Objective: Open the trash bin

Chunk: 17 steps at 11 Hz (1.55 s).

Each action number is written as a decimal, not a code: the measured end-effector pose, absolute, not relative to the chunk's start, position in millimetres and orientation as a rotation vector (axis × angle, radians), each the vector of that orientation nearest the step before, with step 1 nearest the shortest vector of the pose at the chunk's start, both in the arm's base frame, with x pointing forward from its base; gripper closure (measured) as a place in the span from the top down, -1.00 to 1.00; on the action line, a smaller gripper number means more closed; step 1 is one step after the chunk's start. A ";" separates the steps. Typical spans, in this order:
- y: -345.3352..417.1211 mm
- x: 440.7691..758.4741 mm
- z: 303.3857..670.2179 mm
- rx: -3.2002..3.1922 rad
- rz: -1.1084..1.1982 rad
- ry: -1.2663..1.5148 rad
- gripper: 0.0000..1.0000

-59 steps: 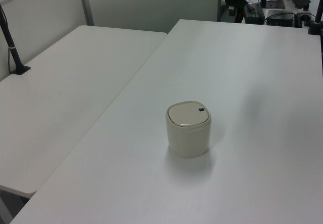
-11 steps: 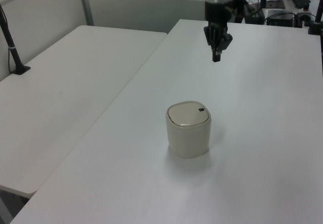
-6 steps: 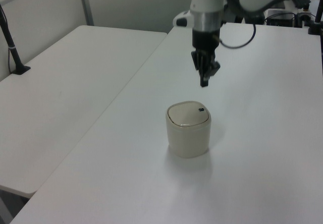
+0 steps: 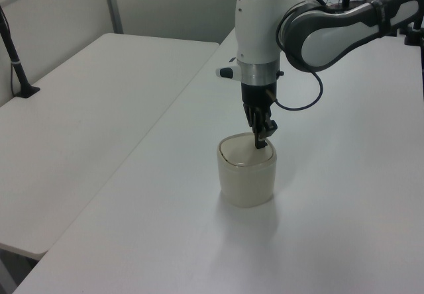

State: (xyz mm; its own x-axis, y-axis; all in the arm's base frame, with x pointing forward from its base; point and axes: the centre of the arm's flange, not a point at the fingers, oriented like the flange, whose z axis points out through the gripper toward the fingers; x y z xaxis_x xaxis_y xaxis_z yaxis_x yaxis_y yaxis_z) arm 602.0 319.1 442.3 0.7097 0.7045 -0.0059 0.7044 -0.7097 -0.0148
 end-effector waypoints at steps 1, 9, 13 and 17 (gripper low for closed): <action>319.0 602.2 442.0 -2.895 0.018 -1.192 -0.99; 275.1 596.0 544.1 -2.929 -0.146 -1.107 -0.89; 190.5 576.1 600.8 -2.998 -0.031 -0.936 0.04; 67.7 575.2 622.4 -3.113 0.037 -0.420 1.00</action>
